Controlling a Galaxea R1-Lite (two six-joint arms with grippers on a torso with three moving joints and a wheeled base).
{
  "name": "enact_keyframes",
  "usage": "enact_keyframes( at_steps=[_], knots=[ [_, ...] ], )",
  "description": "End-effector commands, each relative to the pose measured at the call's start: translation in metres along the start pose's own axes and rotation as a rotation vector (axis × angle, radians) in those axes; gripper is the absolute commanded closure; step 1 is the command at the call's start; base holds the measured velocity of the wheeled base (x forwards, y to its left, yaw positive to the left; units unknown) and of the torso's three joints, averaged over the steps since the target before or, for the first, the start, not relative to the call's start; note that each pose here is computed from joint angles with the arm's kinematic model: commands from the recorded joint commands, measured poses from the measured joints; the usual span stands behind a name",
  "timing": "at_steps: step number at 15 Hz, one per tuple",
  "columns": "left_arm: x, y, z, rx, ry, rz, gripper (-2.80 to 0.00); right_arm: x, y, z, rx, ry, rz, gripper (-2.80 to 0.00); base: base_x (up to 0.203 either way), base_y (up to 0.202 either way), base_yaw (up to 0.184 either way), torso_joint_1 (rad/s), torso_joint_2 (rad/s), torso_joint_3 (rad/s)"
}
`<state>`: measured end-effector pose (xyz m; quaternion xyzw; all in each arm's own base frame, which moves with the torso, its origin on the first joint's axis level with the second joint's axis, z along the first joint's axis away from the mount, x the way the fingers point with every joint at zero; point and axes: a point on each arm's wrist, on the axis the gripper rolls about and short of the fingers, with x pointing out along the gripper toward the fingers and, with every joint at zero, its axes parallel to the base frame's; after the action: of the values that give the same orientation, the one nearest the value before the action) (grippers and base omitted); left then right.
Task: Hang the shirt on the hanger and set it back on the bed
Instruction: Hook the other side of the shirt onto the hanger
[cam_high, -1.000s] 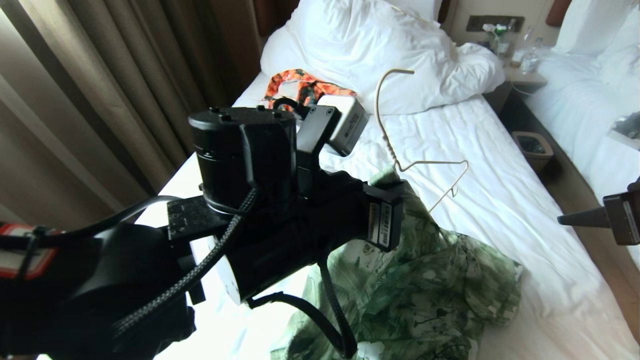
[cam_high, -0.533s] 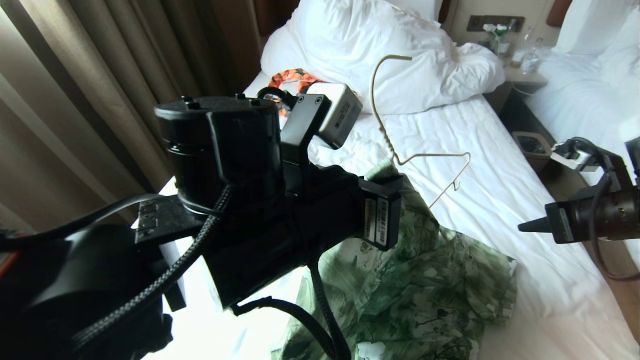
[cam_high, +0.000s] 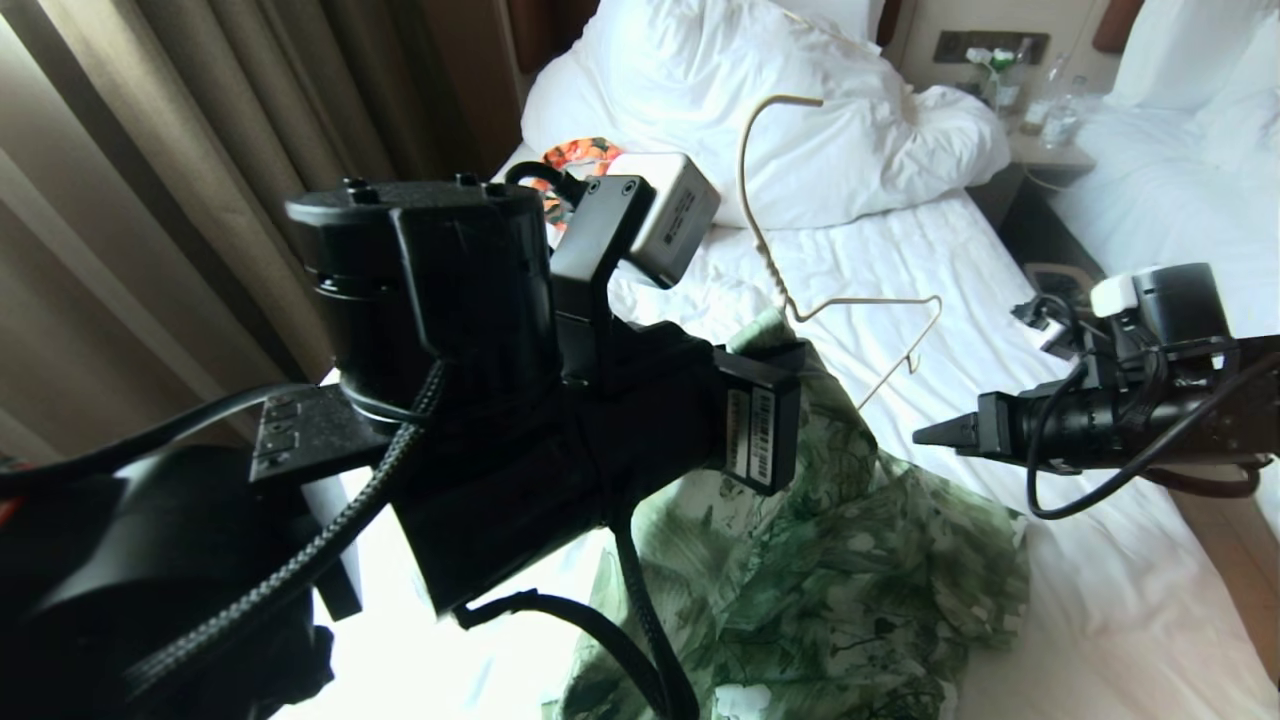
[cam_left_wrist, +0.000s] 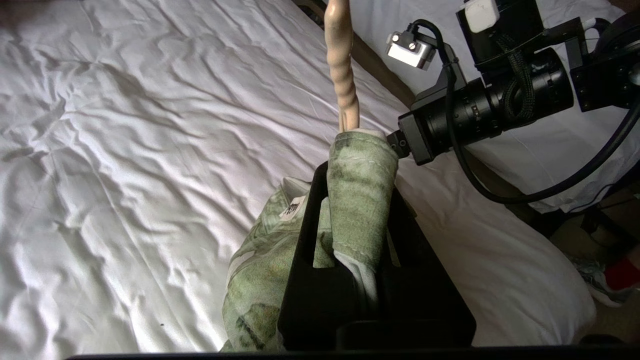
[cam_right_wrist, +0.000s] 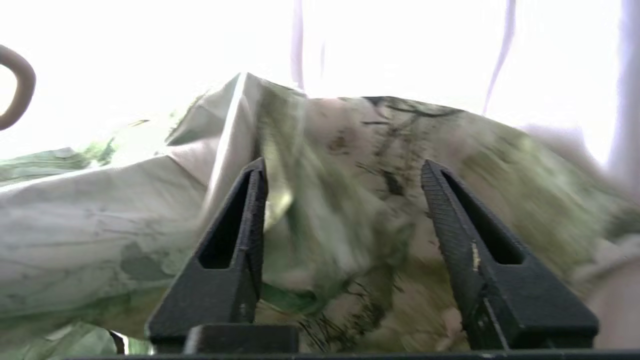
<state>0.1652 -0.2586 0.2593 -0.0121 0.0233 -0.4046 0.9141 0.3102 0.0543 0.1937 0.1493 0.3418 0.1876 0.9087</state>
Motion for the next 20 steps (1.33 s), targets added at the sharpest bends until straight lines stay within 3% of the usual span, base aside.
enact_keyframes(
  at_steps=[1,7,8,14,18,20],
  knots=[
    [0.000,0.000,0.000,-0.001,-0.003,0.001,0.00,0.018,0.009,-0.005,-0.003,0.036,0.029,-2.80,0.000,0.000,0.000,0.000,0.00,0.000],
    [0.000,0.000,0.000,0.000,-0.001,0.001,0.00,0.035,0.026,-0.008,-0.019,0.048,0.028,-2.80,0.000,0.000,0.000,0.000,0.00,0.000],
    [0.000,0.000,-0.001,0.000,0.000,0.001,0.00,0.036,0.028,-0.009,-0.023,0.052,0.031,0.00,0.000,0.000,0.000,0.000,0.00,0.000],
    [0.000,0.000,0.001,-0.002,-0.006,0.003,0.00,0.047,0.028,-0.011,-0.028,0.052,0.034,0.00,0.000,0.000,0.000,0.000,0.00,0.000],
    [-0.001,0.001,-0.003,-0.008,0.008,0.005,0.00,0.038,0.016,0.008,-0.013,-0.030,0.001,0.00,0.000,0.000,0.000,0.000,0.00,0.000],
    [-0.004,0.001,0.002,-0.043,-0.009,0.025,0.00,0.031,0.005,0.018,0.003,-0.071,-0.023,0.00,0.000,0.000,0.000,0.000,0.00,0.000]
  ],
)
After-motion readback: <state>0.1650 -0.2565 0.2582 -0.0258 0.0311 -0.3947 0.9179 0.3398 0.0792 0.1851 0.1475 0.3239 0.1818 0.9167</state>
